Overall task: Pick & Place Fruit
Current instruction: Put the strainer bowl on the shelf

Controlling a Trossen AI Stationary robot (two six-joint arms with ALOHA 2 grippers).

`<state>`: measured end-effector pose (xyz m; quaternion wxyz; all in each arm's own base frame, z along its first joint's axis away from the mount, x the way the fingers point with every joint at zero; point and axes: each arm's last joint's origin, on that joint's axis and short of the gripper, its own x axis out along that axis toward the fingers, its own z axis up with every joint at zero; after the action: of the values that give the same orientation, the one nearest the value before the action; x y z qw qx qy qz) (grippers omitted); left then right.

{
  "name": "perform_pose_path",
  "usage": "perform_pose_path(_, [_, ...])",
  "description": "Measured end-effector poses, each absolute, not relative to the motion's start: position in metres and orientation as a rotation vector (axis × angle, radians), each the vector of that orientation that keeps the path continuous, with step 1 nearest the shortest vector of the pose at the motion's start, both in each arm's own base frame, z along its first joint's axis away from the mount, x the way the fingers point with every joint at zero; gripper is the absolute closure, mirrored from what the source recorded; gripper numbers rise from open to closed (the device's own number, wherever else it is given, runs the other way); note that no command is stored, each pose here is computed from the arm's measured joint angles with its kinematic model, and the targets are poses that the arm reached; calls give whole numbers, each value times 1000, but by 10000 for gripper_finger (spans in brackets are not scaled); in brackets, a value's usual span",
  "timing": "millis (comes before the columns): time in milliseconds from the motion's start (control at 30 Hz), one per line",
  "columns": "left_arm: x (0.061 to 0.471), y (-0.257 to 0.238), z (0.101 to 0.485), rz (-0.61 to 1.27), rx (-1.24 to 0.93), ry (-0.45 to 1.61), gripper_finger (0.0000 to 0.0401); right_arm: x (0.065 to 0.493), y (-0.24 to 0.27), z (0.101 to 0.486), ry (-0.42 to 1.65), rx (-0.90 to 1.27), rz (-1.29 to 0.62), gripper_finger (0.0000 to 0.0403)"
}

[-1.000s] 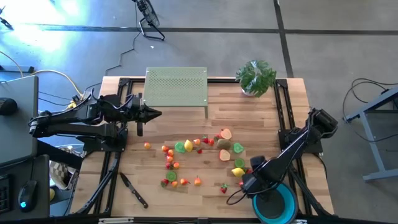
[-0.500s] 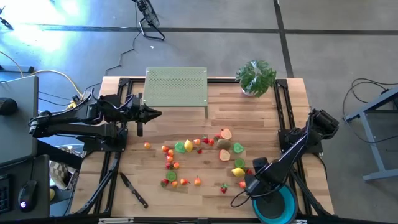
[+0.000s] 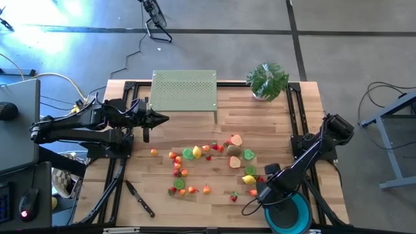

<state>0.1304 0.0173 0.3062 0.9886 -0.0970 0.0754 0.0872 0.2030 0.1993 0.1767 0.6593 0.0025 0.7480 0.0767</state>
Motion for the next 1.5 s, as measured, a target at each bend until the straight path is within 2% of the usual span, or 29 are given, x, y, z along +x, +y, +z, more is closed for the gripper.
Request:
perform_pose_path(300, [130,17,306,175,-195,151,395,200,198,177,1725,-10,177,358])
perform_pose_path(533, [130,17,306,175,-195,151,395,198,195,185,1712,10,171,390])
perform_pose_path(667, [130,17,306,175,-195,151,395,196,192,195,1677,59,111,393])
perform_pose_path(1167, [130,17,306,175,-195,151,395,183,164,277,1426,499,-44,398])
perform_pose_path(1500, [130,17,306,175,-195,150,395,195,123,329,1227,877,-175,399])
